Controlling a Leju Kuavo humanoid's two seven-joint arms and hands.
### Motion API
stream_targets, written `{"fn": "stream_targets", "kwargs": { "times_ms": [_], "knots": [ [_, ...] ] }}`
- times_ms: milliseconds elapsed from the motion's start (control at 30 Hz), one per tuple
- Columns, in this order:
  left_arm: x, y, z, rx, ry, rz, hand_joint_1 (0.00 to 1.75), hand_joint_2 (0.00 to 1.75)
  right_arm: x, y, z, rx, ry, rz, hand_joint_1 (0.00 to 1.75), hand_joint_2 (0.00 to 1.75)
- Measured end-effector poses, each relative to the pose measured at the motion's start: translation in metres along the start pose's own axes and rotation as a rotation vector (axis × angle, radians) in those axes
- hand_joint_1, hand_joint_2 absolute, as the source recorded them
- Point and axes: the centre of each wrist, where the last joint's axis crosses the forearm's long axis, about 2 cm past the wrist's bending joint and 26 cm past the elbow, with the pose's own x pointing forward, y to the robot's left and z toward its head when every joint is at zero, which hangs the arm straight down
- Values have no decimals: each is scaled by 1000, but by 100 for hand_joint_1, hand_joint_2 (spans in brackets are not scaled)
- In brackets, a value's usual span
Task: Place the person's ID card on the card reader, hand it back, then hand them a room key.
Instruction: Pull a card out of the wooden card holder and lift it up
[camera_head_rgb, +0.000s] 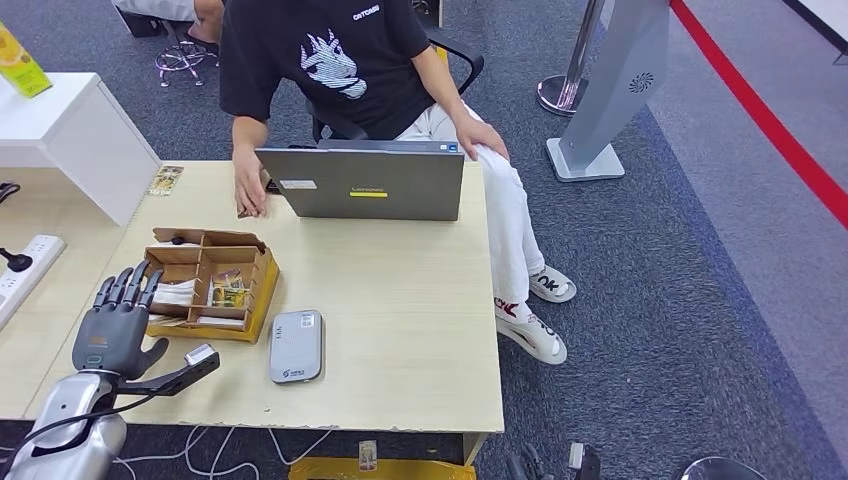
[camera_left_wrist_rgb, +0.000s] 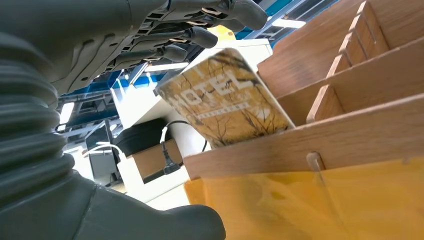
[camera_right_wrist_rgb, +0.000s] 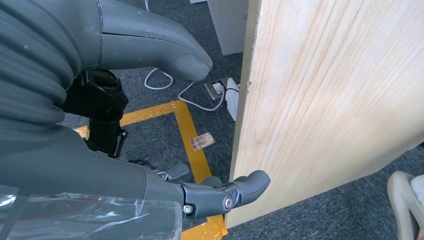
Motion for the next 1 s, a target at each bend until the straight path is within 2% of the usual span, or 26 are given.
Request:
{"fn": "stream_targets", "kwargs": {
  "times_ms": [567, 1000],
  "knots": [
    [0, -7, 8, 9, -14, 53, 0, 175, 0, 0, 0, 1, 0, 4, 0, 175],
    [6, -1, 14, 42, -45, 49, 0, 175, 0, 0, 0, -3, -2, 1, 0, 175]
  ]
}}
